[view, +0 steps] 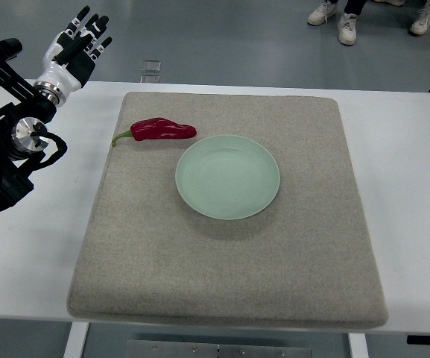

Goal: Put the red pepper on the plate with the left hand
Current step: 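Reach the left hand forward over the red pepper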

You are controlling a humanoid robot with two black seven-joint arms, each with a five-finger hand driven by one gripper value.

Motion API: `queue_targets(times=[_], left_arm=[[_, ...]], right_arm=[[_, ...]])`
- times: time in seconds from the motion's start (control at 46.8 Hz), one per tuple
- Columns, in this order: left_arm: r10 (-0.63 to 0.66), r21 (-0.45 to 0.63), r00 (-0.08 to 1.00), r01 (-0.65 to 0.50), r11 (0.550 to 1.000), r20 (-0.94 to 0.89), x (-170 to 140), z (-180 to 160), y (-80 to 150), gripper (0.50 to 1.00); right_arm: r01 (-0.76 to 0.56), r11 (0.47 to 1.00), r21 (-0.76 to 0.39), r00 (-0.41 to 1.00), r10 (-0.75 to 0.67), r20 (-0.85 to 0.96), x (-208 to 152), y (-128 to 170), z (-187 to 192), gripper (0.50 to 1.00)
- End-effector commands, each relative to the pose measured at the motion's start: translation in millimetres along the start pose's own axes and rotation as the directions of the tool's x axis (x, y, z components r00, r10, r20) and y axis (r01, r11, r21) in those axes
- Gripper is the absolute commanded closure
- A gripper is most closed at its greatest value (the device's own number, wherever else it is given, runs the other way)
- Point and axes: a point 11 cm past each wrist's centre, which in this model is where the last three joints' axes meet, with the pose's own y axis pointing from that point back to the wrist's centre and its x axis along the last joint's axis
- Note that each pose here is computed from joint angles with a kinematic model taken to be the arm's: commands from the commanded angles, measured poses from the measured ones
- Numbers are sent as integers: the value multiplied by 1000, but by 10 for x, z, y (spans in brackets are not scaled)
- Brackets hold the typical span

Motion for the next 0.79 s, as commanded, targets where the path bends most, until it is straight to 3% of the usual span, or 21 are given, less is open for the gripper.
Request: queue_targets(times=[0.0,0.193,0.406,0.77], left_arm=[[-25,29,997,23,999,79,-40,-17,-12,516],[-133,129,935,96,987,328,-153,-48,-33,519],[-228,196,850,151,969,476,-301,-57,-65,519],[-430,374,532,216,902,730,-509,-47,-46,519]], right_arm=[[0,1000,0,1000,0,0,0,0,1,572],[0,1000,0,1000,0,0,0,0,1,572],[1,1000,0,1000,-1,0,-2,0,1,572],[0,1000,0,1000,0,0,0,0,1,572]])
